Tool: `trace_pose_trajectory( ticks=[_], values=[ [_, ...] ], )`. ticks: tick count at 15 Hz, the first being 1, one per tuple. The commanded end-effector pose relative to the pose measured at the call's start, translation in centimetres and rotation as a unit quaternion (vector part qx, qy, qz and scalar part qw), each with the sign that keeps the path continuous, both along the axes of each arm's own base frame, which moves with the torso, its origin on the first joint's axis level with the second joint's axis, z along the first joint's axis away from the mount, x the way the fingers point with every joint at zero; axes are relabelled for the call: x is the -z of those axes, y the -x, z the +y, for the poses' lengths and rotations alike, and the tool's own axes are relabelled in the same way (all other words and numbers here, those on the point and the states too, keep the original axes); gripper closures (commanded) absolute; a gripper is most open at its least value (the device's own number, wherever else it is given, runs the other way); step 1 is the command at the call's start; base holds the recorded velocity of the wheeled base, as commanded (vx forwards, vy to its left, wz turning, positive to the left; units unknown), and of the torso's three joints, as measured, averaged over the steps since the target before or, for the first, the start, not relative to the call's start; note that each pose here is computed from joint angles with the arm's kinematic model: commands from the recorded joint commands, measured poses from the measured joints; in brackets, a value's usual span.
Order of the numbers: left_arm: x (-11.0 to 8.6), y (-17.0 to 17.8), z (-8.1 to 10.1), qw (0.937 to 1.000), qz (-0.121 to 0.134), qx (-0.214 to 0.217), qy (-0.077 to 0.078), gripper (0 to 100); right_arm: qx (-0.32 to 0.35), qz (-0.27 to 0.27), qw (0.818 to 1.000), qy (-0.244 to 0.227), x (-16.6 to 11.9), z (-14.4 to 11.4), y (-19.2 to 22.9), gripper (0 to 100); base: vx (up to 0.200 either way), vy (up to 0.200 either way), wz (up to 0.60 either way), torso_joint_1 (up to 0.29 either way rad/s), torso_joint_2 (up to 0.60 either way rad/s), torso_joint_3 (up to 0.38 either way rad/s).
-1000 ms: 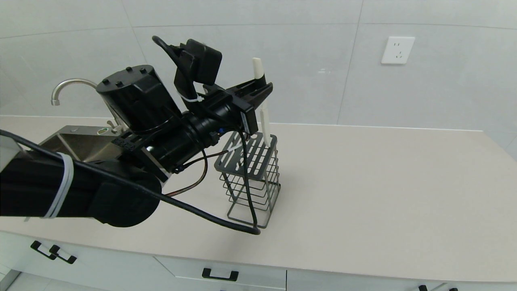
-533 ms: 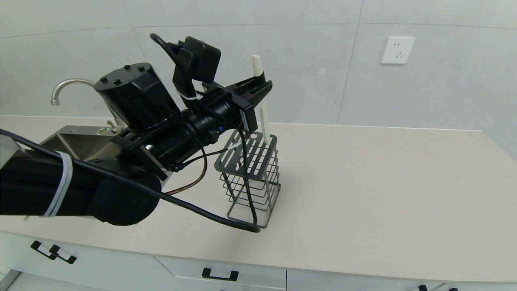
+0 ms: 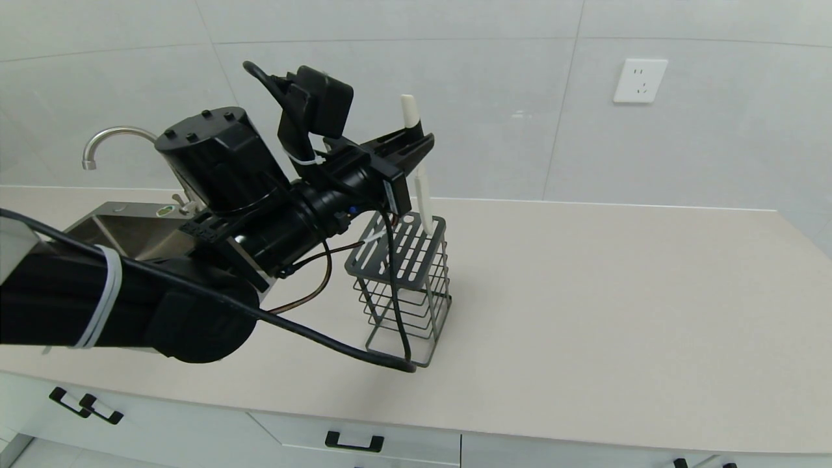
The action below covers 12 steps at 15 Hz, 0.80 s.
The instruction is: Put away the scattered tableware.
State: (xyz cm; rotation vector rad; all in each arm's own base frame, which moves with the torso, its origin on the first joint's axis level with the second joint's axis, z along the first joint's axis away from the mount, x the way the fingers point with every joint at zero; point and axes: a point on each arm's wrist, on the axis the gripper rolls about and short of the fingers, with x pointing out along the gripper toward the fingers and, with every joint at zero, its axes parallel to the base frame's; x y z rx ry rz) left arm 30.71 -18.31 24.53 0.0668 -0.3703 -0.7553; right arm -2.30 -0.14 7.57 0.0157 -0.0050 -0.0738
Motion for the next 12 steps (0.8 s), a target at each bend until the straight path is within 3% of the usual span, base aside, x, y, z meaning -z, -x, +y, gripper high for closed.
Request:
trace_pose_trajectory(
  ticks=[1,12],
  values=[
    [0.24,-0.28,0.28,1.0000,0.003,-0.005,-0.002,100,0.000,0.001,1.000,0.000,-0.01,0.00,-0.01,100,0.000,0.000,0.00,0.000,0.00,0.000],
    [1.17,0.24,-0.20,0.9998,0.015,0.007,-0.010,100,-0.001,0.001,1.000,0.000,-0.01,0.00,-0.01,100,0.000,0.000,0.00,0.000,0.00,0.000]
  ],
)
